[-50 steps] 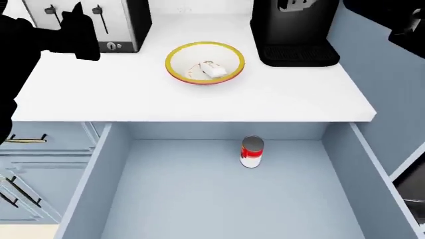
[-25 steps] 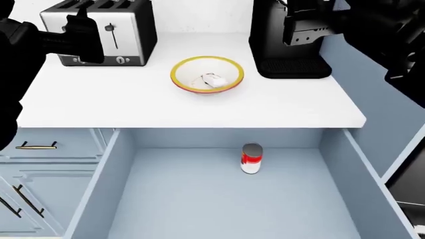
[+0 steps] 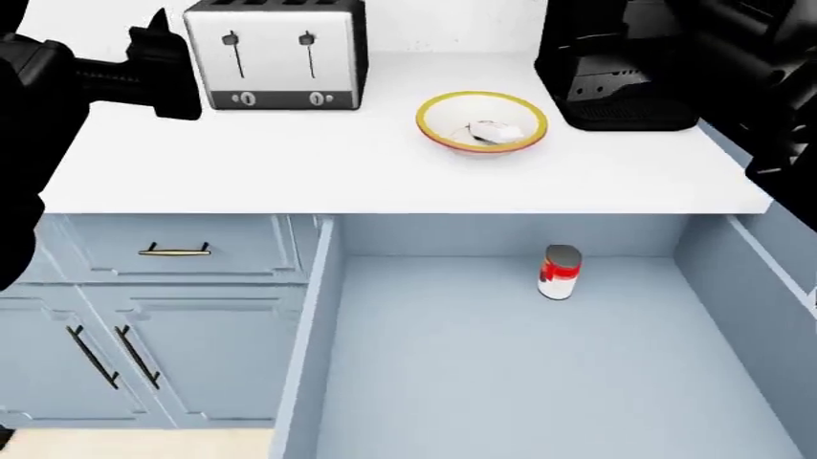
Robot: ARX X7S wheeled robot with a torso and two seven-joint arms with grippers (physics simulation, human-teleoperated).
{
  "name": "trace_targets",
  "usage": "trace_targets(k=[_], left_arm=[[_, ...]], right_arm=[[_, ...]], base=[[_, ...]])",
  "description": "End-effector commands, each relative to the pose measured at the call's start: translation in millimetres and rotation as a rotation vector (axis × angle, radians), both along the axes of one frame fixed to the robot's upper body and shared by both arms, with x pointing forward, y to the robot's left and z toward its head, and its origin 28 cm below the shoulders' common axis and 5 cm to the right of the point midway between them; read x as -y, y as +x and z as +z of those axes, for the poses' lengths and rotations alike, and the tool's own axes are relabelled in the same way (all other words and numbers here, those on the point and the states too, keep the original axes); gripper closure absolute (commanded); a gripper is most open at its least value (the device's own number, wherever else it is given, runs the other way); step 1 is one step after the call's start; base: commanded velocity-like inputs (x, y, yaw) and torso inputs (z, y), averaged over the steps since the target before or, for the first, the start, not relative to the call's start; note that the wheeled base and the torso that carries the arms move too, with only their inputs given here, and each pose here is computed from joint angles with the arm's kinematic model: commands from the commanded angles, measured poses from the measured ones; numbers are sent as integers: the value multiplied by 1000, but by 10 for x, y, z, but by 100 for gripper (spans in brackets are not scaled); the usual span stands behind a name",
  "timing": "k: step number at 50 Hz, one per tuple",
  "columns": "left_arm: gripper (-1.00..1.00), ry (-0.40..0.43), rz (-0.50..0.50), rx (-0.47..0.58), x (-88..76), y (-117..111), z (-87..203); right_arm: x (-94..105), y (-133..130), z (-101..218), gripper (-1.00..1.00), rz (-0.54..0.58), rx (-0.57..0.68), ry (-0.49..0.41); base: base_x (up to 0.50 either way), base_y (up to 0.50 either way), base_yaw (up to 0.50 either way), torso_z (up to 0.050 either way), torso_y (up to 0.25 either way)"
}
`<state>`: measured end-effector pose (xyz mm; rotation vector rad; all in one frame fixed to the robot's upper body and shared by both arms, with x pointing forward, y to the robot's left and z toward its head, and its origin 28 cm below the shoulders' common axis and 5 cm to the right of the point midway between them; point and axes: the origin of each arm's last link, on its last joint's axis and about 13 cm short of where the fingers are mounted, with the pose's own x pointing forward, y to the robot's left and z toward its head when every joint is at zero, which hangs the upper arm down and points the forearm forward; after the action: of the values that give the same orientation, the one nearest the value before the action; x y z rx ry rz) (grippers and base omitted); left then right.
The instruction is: Place the bar in the bowl and close the drawer.
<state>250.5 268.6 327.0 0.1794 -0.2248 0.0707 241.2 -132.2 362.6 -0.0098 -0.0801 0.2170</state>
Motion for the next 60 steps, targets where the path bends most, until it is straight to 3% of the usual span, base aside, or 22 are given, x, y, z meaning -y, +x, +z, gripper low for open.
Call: trace_targets(k=[1, 12, 16, 37, 60], left_arm=[[-100, 4, 0, -2, 11, -1, -14], [-100, 6, 2, -7, 18, -4, -33], [-100, 6, 2, -8, 25, -2, -31], [-100, 6, -5, 1, 44, -11, 15], [-100, 12, -14, -4, 80, 10, -10]], right_arm=[[0, -15, -74, -100, 19, 3, -5], [-22, -37, -130, -100, -52, 39, -132], [-27, -69, -105, -100, -70, 53, -139], [63, -209, 19, -100, -154, 113, -50], [159, -206, -108, -100, -237, 105, 12]], base=[[0, 0, 0, 0, 0], [-40, 0, -140, 0, 0], [-216, 6, -500, 0, 0], [-262, 28, -500, 0, 0], [-160, 37, -500, 0, 0]])
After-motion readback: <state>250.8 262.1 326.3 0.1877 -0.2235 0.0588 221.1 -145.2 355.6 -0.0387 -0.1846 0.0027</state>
